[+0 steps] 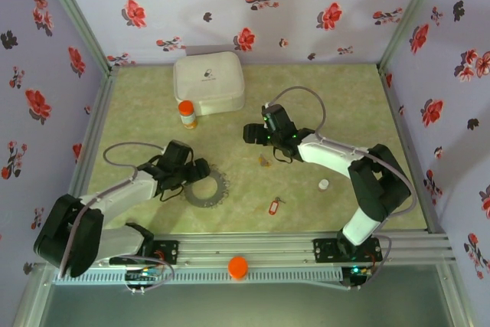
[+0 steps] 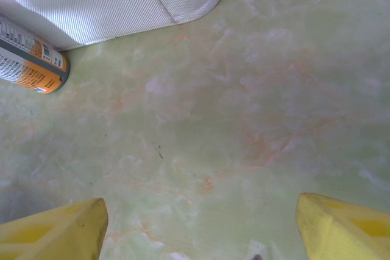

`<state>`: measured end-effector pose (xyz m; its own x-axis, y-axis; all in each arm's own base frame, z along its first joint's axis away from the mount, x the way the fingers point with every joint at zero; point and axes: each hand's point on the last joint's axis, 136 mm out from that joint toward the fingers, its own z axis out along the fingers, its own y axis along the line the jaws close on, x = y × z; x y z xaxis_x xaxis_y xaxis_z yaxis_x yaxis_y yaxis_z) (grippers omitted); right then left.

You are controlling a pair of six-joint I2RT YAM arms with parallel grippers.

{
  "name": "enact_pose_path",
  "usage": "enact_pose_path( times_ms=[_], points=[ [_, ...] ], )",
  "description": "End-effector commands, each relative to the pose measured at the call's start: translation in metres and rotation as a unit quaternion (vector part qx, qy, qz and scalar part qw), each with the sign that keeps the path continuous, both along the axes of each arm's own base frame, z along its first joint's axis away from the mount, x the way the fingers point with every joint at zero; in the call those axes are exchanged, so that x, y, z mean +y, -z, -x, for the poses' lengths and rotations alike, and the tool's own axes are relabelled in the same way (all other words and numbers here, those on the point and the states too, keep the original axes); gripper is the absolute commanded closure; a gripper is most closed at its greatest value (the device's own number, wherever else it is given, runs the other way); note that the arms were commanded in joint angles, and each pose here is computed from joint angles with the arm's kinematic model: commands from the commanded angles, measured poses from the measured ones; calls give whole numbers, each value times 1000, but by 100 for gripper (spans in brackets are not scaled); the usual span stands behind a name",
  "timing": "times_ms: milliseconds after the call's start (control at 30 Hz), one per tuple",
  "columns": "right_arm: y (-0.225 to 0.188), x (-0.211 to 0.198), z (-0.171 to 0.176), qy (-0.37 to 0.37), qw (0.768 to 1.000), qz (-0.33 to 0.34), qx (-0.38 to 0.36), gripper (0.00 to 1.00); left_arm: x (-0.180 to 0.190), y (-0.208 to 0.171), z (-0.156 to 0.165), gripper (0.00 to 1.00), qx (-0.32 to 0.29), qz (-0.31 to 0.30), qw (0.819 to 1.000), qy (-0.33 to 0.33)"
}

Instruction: Put the keys on the keyring

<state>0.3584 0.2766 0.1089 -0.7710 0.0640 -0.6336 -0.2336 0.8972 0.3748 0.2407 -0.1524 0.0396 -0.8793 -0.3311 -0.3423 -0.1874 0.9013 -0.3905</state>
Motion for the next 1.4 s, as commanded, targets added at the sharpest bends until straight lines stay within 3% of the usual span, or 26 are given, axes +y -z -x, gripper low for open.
enact_pose_path(
  times_ms=[0,200,367,467,567,733,1033,1367],
  points=[
    [-8,6,5,-18,1000,-13,-4,19,-20,5,11,13,24,31,999,-3],
    [-7,11,19,-49,999,-9,13,21,-36,1,16,14,14,46,999,-6],
    [-6,6,26,-51,999,0,15,22,1,-15,18,13,-14,-53,998,-2],
    [-2,4,26,-46,999,2,17,21,8,-39,20,13,-44,-99,993,43],
    [3,3,26,-40,999,1,22,22,-14,-55,32,15,-70,-116,982,133],
    [3,0,27,-30,999,1,23,21,-49,-33,76,23,4,-108,961,255],
    [3,-14,33,-13,1000,-2,3,21,-80,-6,128,39,111,-38,932,343],
    [8,-13,37,-14,1000,-24,-1,21,-93,8,124,55,125,-46,921,365]
  ],
)
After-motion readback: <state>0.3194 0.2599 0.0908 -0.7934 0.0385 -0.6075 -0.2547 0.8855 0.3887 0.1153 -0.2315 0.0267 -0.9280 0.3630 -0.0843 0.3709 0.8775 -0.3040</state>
